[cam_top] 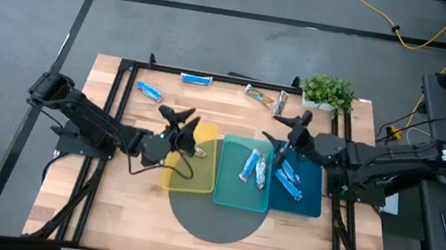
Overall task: Pick and place Granola Bars by type
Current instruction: Put the red granola bar into the green bin
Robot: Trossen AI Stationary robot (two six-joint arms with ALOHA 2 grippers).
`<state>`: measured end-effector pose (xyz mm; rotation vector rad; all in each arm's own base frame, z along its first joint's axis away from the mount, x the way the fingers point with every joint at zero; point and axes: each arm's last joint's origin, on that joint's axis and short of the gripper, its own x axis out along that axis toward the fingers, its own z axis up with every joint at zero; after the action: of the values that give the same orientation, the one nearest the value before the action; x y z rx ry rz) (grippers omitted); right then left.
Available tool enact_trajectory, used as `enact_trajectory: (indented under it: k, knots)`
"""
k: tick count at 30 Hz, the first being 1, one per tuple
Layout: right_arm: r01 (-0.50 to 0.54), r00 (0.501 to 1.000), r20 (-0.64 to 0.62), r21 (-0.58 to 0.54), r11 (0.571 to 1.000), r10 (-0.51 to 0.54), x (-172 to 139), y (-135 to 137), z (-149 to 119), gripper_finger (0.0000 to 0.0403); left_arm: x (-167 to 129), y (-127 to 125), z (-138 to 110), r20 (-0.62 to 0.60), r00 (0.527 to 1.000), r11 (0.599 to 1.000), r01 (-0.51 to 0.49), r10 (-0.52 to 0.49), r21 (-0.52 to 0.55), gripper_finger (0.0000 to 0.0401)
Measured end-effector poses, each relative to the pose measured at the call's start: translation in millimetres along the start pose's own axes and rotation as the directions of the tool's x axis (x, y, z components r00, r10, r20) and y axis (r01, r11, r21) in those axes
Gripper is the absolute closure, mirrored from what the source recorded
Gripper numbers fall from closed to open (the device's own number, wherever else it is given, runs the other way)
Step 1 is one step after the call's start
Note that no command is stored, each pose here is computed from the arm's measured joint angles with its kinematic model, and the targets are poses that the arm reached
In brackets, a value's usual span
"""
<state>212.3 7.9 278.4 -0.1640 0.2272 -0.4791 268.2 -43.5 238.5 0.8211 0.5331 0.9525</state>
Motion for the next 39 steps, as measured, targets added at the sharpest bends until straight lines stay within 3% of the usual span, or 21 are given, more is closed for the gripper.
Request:
enact_trajectory:
  k: [7,13,17,21,25,28,31,39]
  knots:
    - [-0.089,0.995,0.033,-0.110,0.990,0.093,18.4,10.9,-18.6,0.0123,42.8,36.8,-15.7,-0.176,0.972,0.988,-0.152,0.156,0.036,0.0255]
    - [-0.058,0.998,0.006,-0.134,0.989,0.060,30.2,6.7,-24.6,0.0123,84.4,75.6,-43.5,-0.351,0.890,0.955,-0.255,0.293,0.151,0.0268]
    - [-0.038,0.999,-0.018,-0.139,0.990,0.035,36.6,3.3,-28.9,0.0123,107.1,96.2,-68.4,-0.450,0.822,0.929,-0.246,0.350,0.275,0.0274]
    - [-0.049,0.999,-0.025,-0.137,0.989,0.046,40.7,0.7,-30.9,0.0123,123.6,108.5,-97.6,-0.526,0.777,0.915,-0.154,0.345,0.373,0.0277]
    - [-0.072,0.997,-0.006,-0.124,0.990,0.072,42.9,-2.1,-29.7,0.0123,134.5,111.2,-127.7,-0.587,0.782,0.930,0.026,0.210,0.368,0.0278]
    - [-0.073,0.997,0.005,-0.114,0.991,0.074,43.3,-3.0,-28.5,0.0123,137.8,116.3,-143.9,-0.628,0.778,0.952,0.211,-0.026,0.222,0.0279]
    - [-0.070,0.997,0.021,-0.105,0.992,0.073,43.3,-3.2,-26.8,0.0123,139.7,127.7,-154.5,-0.641,0.737,0.942,0.331,-0.217,0.062,0.0279]
    - [-0.067,0.997,0.036,-0.107,0.992,0.071,43.4,-3.4,-25.3,0.0123,139.1,149.9,-174.0,-0.658,0.636,0.874,0.482,-0.403,-0.070,0.0258]
